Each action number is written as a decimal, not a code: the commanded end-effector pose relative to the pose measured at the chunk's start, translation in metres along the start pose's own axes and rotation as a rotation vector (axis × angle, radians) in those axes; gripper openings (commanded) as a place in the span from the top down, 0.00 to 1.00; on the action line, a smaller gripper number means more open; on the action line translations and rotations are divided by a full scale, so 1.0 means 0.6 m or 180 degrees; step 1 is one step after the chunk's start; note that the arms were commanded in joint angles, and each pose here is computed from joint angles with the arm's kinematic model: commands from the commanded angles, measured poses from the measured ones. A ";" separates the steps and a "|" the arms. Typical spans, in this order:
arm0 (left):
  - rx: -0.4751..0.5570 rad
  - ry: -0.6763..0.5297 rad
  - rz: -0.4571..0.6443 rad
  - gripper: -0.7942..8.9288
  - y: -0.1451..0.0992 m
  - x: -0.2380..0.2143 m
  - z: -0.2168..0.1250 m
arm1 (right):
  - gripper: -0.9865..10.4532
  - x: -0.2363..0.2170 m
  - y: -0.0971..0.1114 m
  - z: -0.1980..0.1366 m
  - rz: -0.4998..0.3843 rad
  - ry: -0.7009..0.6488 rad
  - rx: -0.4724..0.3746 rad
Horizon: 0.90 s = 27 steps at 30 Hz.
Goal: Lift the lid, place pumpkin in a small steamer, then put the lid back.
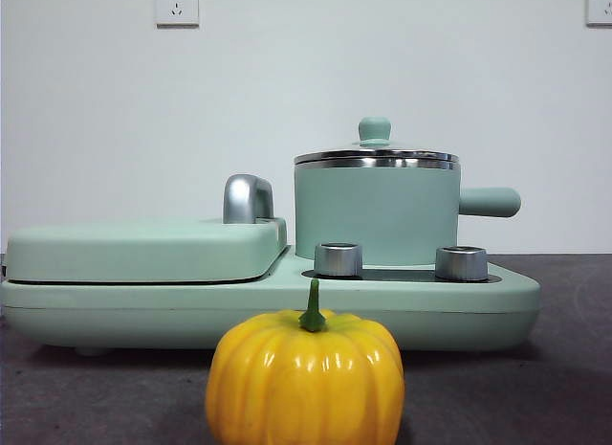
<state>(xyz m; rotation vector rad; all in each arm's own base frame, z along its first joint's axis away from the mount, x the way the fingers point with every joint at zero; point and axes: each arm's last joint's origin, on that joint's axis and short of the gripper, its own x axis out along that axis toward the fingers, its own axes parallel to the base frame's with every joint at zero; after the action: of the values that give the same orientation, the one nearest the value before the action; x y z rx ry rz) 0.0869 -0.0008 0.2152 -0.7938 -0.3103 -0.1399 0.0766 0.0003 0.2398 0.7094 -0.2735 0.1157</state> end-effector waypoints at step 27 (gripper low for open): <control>0.1997 0.2543 -0.1169 0.91 -0.185 0.172 0.132 | 0.91 0.145 0.149 0.114 0.1207 0.2223 -0.1969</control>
<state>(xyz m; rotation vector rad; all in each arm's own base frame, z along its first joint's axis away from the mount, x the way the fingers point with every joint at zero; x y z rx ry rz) 0.1395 -0.0205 0.3701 -0.1595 0.3050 -0.6122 0.1288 0.0220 0.3664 0.1053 0.2705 0.5788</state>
